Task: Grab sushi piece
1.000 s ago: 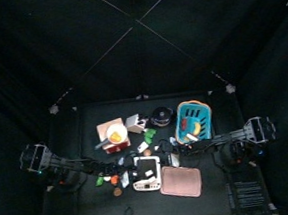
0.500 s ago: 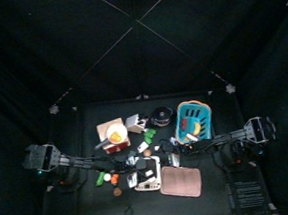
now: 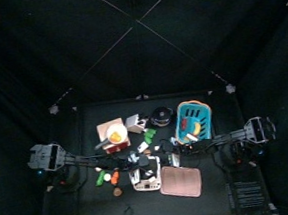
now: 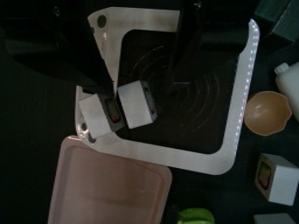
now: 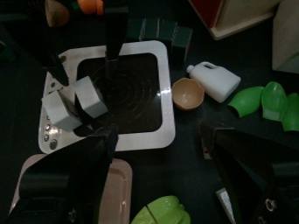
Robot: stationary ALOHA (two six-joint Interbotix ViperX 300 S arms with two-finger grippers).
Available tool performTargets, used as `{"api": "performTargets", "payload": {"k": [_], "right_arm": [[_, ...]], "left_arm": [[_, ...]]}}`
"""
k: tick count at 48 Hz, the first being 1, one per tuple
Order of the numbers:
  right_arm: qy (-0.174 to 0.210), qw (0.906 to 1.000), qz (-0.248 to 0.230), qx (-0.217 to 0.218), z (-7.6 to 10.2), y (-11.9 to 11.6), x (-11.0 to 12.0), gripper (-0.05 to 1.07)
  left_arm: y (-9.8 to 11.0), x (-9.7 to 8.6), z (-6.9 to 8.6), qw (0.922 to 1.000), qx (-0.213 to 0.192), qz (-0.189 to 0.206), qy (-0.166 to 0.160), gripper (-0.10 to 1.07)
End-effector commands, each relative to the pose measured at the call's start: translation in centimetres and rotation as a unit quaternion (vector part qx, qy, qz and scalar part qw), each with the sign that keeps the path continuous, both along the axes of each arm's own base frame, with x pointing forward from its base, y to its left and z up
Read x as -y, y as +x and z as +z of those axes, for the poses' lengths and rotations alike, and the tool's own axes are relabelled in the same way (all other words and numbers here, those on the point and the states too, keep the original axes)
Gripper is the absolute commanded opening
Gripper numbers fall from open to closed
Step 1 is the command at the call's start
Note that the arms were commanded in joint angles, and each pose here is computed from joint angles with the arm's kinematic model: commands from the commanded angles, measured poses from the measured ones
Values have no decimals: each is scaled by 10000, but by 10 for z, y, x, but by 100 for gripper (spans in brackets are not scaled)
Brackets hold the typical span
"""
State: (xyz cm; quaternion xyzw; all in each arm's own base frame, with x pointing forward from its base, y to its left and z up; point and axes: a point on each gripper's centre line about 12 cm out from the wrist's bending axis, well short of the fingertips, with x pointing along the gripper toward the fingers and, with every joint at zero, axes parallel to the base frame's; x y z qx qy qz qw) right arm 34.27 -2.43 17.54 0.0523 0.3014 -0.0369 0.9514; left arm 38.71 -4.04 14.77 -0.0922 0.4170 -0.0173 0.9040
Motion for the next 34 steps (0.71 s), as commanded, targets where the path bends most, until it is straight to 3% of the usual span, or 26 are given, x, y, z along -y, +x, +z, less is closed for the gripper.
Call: {"api": "performTargets", "payload": {"k": [1, 34], "right_arm": [[-19, 9998, 16, 198, 13, 2, 0, 103], [-18, 9998, 1, 190, 12, 2, 1, 103]], "left_arm": [[8, 0, 11, 9998, 197, 9, -10, 87], [15, -7, -4, 9999, 88, 127, 1, 87]]}}
